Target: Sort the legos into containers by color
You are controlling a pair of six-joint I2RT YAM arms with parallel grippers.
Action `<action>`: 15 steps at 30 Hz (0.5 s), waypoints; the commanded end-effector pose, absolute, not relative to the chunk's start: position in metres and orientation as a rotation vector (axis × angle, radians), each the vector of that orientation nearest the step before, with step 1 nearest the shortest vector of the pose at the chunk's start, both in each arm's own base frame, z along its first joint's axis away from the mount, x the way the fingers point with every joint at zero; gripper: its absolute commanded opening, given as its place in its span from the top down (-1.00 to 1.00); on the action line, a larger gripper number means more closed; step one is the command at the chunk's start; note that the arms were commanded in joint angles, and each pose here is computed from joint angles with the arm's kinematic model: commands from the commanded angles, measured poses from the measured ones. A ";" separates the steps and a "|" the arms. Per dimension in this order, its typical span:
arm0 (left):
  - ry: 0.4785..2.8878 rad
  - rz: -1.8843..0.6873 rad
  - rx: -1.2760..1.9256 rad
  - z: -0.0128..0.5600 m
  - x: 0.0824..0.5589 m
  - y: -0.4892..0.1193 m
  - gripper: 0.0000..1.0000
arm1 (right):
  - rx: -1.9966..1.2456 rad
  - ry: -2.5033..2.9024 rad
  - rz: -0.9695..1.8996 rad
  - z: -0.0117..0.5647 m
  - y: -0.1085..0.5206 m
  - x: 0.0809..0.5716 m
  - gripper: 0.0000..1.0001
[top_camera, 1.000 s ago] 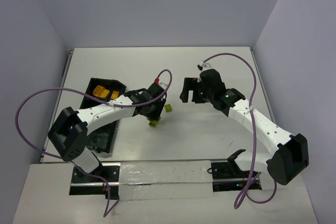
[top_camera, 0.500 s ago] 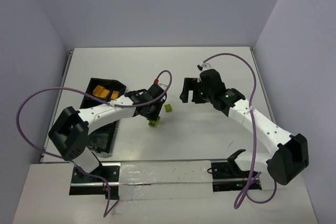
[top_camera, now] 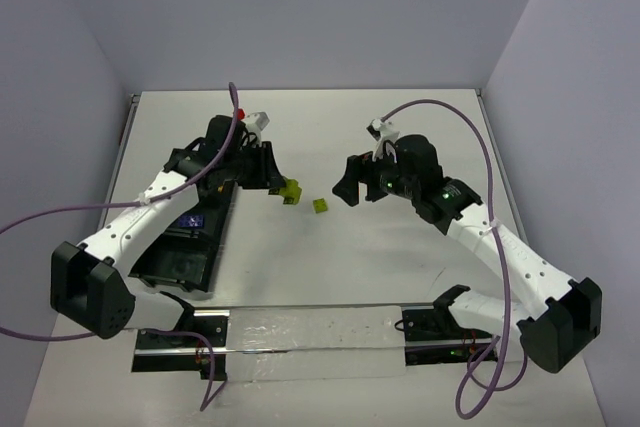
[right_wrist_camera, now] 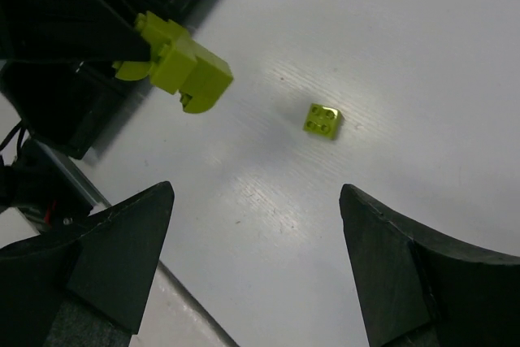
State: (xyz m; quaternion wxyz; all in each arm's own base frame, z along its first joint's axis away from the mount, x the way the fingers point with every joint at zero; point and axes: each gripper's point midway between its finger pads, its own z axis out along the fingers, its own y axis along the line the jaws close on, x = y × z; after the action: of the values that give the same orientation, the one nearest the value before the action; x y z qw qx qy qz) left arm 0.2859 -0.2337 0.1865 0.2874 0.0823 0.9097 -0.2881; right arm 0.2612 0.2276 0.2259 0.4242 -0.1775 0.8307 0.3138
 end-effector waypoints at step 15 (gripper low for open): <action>2.399 -1.161 0.339 0.220 0.267 -0.267 1.00 | -0.977 1.578 0.628 0.247 0.303 0.254 -0.75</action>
State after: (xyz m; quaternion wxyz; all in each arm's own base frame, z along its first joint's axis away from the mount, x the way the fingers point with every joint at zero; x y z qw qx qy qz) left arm 0.2620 -0.2599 0.1897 0.2025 0.1091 0.8921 -0.3888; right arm 0.2374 0.2825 0.2090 0.4939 -0.4009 0.7193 0.2793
